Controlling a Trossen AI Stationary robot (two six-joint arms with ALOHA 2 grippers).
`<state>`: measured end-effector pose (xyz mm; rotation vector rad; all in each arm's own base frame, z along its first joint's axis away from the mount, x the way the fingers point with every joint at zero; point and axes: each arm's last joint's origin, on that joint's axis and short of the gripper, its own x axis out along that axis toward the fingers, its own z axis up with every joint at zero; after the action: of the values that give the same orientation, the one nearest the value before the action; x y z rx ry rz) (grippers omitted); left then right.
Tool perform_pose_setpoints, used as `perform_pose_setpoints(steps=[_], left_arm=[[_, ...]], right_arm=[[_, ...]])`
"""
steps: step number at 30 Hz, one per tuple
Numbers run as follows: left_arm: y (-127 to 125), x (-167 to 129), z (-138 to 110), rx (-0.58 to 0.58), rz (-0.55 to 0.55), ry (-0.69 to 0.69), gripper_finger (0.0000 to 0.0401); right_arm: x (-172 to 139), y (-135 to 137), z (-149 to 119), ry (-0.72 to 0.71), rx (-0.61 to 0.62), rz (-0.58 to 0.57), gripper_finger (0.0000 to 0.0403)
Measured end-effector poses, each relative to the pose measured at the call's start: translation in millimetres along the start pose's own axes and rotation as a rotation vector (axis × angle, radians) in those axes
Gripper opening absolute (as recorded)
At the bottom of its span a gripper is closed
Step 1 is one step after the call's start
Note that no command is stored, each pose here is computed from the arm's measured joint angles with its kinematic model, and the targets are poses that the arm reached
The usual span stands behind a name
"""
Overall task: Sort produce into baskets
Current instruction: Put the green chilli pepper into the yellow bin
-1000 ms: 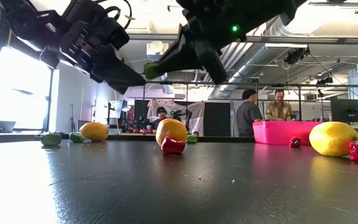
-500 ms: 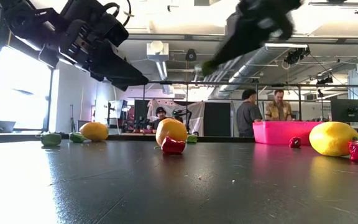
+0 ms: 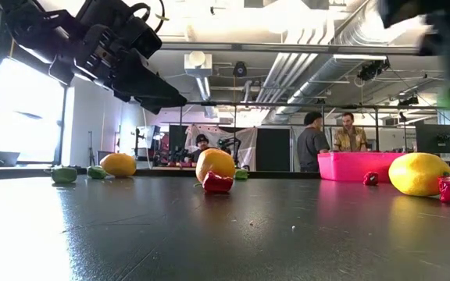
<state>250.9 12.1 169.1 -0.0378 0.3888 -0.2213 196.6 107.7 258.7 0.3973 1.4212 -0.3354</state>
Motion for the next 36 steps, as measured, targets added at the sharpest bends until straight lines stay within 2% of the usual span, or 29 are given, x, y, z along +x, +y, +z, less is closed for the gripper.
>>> perform_pose_setpoints(steps=[5, 8, 21, 27, 30, 36], left_arm=[[0, 0, 0, 0.000, 0.000, -0.001, 0.0131], [0, 0, 0, 0.000, 0.000, -0.001, 0.0131], [0, 0, 0, 0.025, 0.000, 0.000, 0.0131], [1, 0, 0, 0.026, 0.002, -0.001, 0.0131], [1, 0, 0, 0.026, 0.001, -0.001, 0.0131], [1, 0, 1, 0.028, 0.002, -0.009, 0.0131]], right_arm=[[-5, -6, -26, 0.159, 0.145, -0.103, 0.0030], [-6, -6, -33, 0.180, 0.185, -0.136, 0.0030], [-6, 12, -53, 0.223, 0.334, -0.063, 0.0030], [-4, 19, -66, 0.219, 0.359, -0.067, 0.0027], [9, 19, -73, 0.225, 0.337, -0.067, 0.0020], [40, 11, -82, 0.331, 0.300, -0.074, 0.0015]])
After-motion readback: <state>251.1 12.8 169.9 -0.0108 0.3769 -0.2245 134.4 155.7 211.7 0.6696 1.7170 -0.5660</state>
